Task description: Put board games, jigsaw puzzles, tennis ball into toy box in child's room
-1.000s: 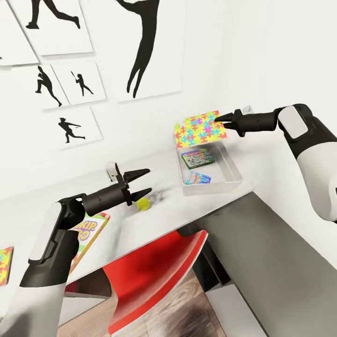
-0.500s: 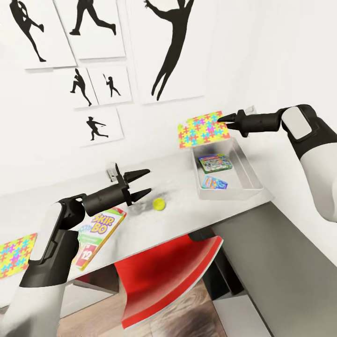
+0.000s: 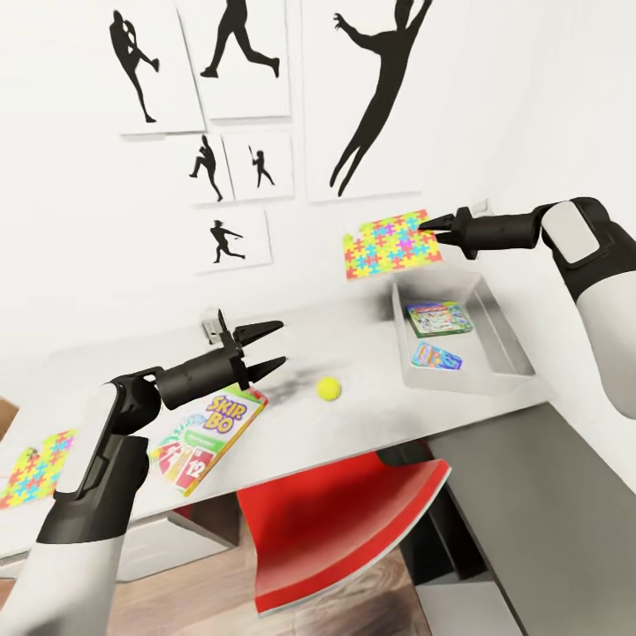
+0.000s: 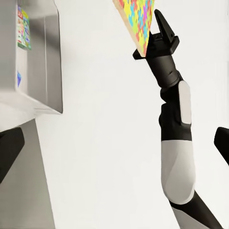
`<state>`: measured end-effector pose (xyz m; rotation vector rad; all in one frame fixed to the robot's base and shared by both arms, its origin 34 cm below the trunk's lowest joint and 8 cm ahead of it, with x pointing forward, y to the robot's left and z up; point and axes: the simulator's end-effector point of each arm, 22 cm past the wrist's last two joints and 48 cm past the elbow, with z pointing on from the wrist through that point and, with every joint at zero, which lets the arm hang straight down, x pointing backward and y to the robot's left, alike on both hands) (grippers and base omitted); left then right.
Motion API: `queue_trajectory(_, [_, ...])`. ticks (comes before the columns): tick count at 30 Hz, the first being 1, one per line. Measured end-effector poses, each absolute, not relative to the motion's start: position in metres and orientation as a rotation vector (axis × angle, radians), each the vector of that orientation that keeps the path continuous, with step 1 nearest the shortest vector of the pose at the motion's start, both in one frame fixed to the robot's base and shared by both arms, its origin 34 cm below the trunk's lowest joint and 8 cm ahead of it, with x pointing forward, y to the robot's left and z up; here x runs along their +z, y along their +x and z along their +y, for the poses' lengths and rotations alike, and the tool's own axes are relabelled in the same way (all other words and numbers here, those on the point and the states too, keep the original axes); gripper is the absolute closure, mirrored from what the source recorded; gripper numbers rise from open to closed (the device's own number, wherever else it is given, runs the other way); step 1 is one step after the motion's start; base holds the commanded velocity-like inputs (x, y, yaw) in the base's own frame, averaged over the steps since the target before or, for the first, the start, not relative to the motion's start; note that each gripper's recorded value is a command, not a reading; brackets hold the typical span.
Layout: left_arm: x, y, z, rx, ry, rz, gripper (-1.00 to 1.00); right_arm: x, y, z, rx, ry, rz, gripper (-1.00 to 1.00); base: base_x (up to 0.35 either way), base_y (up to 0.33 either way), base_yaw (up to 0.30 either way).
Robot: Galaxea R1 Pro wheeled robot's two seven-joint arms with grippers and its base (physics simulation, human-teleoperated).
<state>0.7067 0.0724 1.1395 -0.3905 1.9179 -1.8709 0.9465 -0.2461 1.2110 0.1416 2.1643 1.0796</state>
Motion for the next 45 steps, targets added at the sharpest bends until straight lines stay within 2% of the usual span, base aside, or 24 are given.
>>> queue_trajectory(8, [1.143,0.706,0.072,-1.870,-0.384,1.915,-1.00,1.215,0.945,-0.256,1.067,0.151,2.158,1.00,0.043,-0.035,0.161])
queue_trajectory(23, [1.142,0.705,0.070,-1.868,-0.384,1.922,-1.00,1.208,0.943,-0.265,1.060,0.170,2.166,1.00,0.094,-0.076,0.023])
queue_trajectory(45, [1.142,0.705,0.070,-1.870,-0.385,1.920,-1.00,1.203,0.942,-0.267,1.055,0.176,2.173,1.00,0.021,0.045,0.001])
